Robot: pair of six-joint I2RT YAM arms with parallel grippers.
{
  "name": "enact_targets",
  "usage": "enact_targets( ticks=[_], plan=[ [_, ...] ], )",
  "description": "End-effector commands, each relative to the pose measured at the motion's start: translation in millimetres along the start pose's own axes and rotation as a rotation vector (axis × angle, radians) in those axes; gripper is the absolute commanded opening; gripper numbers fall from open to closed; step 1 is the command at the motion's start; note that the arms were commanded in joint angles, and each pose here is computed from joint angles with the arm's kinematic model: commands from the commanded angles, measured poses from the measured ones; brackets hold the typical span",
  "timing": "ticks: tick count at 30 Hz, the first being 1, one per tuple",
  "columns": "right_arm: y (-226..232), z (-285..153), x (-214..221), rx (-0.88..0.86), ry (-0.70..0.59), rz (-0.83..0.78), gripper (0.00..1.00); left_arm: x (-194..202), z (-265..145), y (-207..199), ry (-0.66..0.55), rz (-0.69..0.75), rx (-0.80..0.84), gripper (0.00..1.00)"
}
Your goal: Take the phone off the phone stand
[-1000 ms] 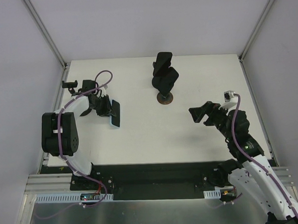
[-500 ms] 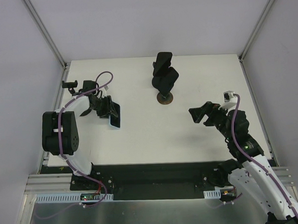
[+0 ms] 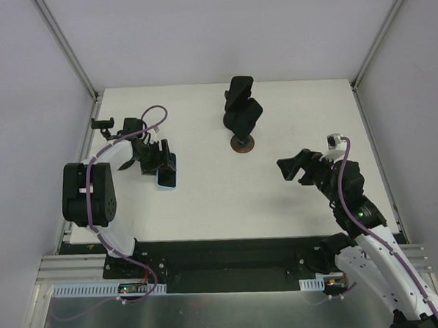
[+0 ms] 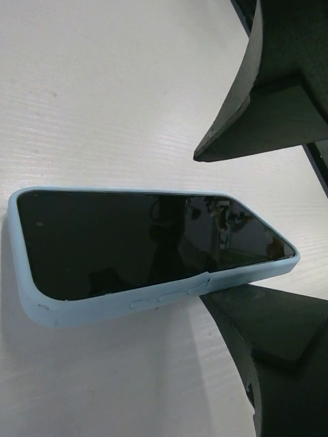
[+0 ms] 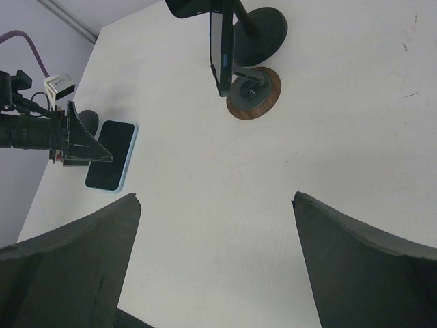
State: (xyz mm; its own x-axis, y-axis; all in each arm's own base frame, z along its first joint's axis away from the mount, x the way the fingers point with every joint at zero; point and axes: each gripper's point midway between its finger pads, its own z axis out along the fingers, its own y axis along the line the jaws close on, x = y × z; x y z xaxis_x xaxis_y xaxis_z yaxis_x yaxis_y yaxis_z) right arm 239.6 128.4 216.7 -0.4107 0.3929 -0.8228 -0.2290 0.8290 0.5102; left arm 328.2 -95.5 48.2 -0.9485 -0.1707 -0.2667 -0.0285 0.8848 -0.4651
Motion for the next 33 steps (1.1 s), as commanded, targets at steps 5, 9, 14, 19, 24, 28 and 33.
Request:
enact_targets(
  ticks=[5, 9, 14, 19, 24, 28, 33],
  plan=[
    [-2, 2, -4, 0.007, -0.016, -0.014, 0.96, 1, 6, 2, 0.022, 0.041, -0.042, 0.78],
    [-2, 2, -3, 0.006, -0.012, -0.017, 0.96, 1, 9, 5, 0.025, 0.050, -0.069, 0.87],
    [-1, 3, -2, 0.003, -0.006, -0.017, 0.96, 3, 15, 10, 0.039, 0.056, -0.100, 0.94],
    [-2, 5, 0, 0.003, 0.004, -0.012, 0.96, 3, 21, 15, 0.050, 0.069, -0.141, 0.99],
    [-2, 6, 2, 0.000, 0.014, -0.012, 0.96, 10, 25, 19, 0.063, 0.104, -0.204, 0.99],
    [-3, 7, 4, 0.003, 0.019, -0.006, 0.96, 15, 28, 21, 0.074, 0.135, -0.250, 0.99],
    [-2, 7, 5, 0.002, 0.020, -0.003, 0.96, 23, 32, 20, 0.098, 0.170, -0.285, 0.99]
  ],
)
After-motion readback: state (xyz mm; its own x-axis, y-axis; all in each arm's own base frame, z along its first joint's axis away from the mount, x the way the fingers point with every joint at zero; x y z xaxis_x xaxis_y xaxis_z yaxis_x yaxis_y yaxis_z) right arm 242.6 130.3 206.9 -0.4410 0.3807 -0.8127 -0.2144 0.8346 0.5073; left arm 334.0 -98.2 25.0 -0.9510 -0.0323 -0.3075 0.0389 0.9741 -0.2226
